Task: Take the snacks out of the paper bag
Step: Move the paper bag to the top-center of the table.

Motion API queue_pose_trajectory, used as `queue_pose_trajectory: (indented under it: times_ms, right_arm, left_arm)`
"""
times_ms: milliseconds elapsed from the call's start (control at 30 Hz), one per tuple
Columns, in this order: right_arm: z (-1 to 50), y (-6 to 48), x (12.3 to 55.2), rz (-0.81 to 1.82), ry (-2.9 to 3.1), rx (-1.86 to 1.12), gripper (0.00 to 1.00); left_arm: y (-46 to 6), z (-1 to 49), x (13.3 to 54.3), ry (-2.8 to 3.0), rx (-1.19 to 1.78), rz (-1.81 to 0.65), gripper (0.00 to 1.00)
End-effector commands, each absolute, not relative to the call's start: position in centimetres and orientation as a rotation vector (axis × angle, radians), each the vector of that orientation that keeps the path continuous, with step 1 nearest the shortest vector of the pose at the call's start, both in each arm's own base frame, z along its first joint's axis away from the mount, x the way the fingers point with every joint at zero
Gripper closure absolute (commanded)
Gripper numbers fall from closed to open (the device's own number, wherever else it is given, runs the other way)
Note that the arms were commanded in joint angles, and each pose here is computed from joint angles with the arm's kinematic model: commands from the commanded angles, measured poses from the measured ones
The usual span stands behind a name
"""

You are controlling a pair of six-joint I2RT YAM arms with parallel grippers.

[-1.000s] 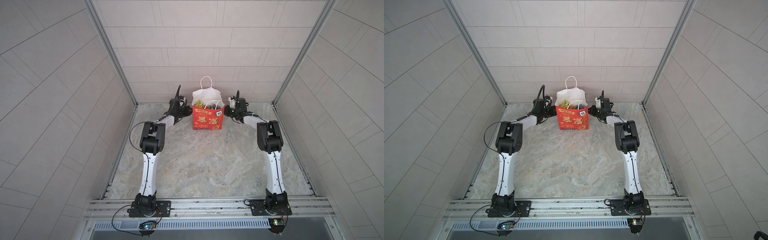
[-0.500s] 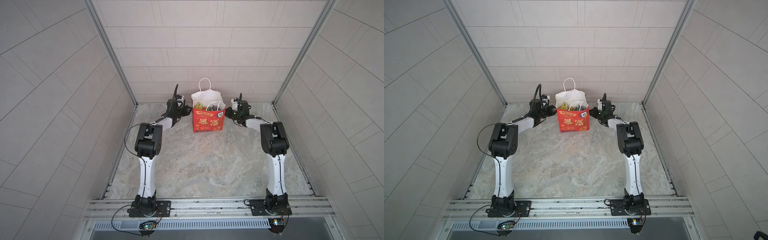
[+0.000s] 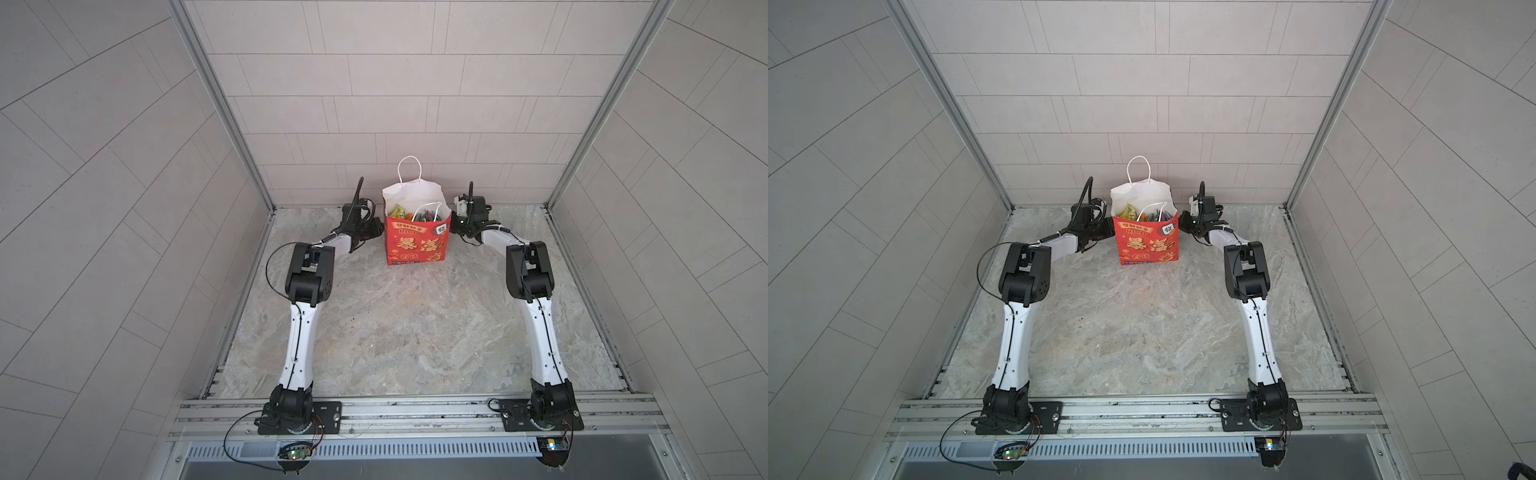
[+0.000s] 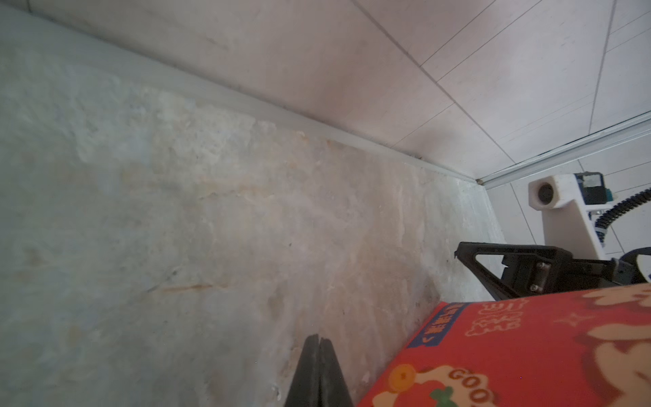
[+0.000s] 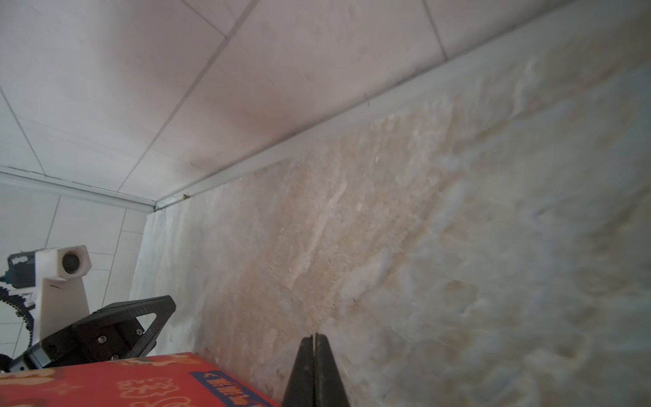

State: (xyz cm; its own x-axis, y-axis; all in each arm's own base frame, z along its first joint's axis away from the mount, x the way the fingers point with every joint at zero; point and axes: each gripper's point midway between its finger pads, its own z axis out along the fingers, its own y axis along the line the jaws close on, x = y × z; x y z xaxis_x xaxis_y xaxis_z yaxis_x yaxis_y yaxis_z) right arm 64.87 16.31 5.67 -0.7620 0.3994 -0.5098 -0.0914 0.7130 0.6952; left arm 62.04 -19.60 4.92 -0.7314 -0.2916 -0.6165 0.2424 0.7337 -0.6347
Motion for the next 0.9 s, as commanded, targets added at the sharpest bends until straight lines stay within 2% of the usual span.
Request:
queue_pose_trajectory:
  times_ms: [0, 467, 867]
  right_arm:
    - [6.7, 18.2, 64.6, 1.017, 2.258, 0.156, 0.97]
    - [9.5, 19.7, 62.4, 1.126, 2.130, 0.080, 0.97]
    - [9.0, 19.0, 56.7, 1.138, 2.109, 0.130, 0.97]
  left_arm:
    - [-20.4, 6.9, 62.8, 2.155, -0.004, -0.945, 1.00]
    - [-21.0, 7.6, 61.5, 2.119, 0.044, -0.992, 1.00]
    - [-21.4, 7.5, 56.7, 2.118, 0.073, -0.991, 1.00]
